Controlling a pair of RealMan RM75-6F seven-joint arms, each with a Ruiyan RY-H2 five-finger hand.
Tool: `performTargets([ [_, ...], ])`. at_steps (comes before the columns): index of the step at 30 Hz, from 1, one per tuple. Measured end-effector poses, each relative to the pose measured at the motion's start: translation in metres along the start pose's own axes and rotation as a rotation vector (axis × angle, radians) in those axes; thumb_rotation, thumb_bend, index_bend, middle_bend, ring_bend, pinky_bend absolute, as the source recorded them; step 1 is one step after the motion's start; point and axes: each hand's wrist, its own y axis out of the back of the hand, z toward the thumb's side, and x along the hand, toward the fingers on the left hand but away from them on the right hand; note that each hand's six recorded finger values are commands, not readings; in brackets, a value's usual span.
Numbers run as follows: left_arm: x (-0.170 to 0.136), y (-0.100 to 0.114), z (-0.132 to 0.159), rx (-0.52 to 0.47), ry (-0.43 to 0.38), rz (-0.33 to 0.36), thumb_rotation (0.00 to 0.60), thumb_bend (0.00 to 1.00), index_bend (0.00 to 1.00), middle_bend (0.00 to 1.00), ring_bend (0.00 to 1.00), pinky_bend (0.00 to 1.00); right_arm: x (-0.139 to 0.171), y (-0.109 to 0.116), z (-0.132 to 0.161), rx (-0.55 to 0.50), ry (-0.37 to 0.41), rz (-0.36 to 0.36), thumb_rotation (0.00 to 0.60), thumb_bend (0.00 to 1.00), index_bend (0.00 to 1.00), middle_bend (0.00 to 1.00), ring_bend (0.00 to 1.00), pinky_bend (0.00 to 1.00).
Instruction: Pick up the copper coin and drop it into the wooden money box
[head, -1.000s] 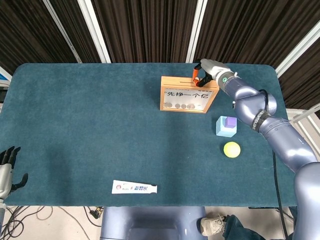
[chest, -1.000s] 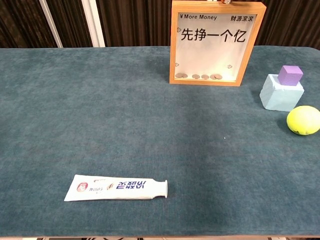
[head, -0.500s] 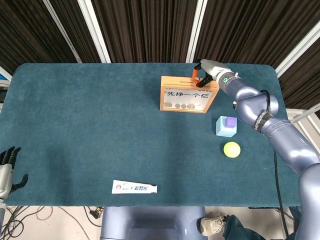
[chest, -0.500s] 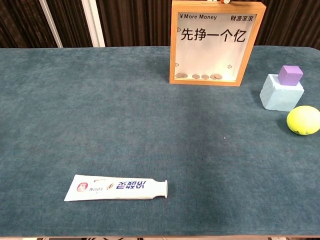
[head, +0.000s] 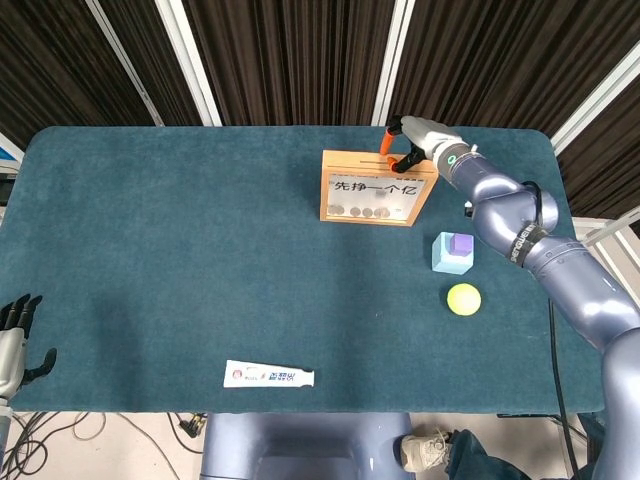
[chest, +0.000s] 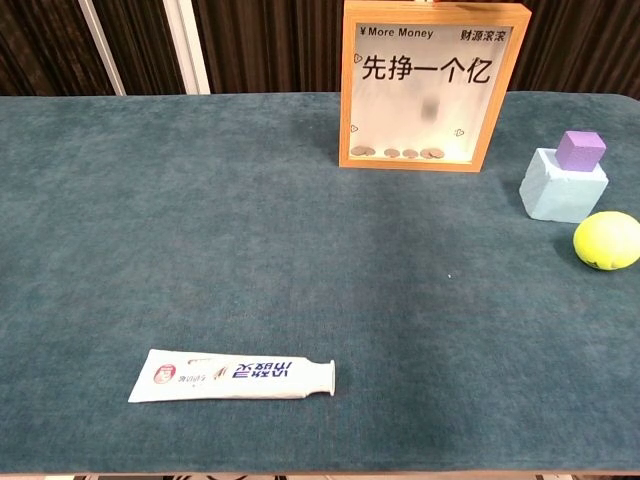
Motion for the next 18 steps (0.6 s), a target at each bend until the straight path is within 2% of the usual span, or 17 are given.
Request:
performTargets([
  [10,0.0,0.0,0.0,-0.001,0.004,-0.004,0.6,0.37,0.08,0.0,0.0,0.06,0.002,0.002,0.003,-0.014,0.014,-0.007,0.6,0.58,0.33,0.04,0.0,0.0],
  [18,0.0,0.0,0.0,0.003,0.0,-0.002,0.6,0.37,0.08,0.0,0.0,0.06,0.014,0.013,0.007,0.003,0.088,-0.109,0.6,0.52,0.28,0.04,0.0,0.0],
])
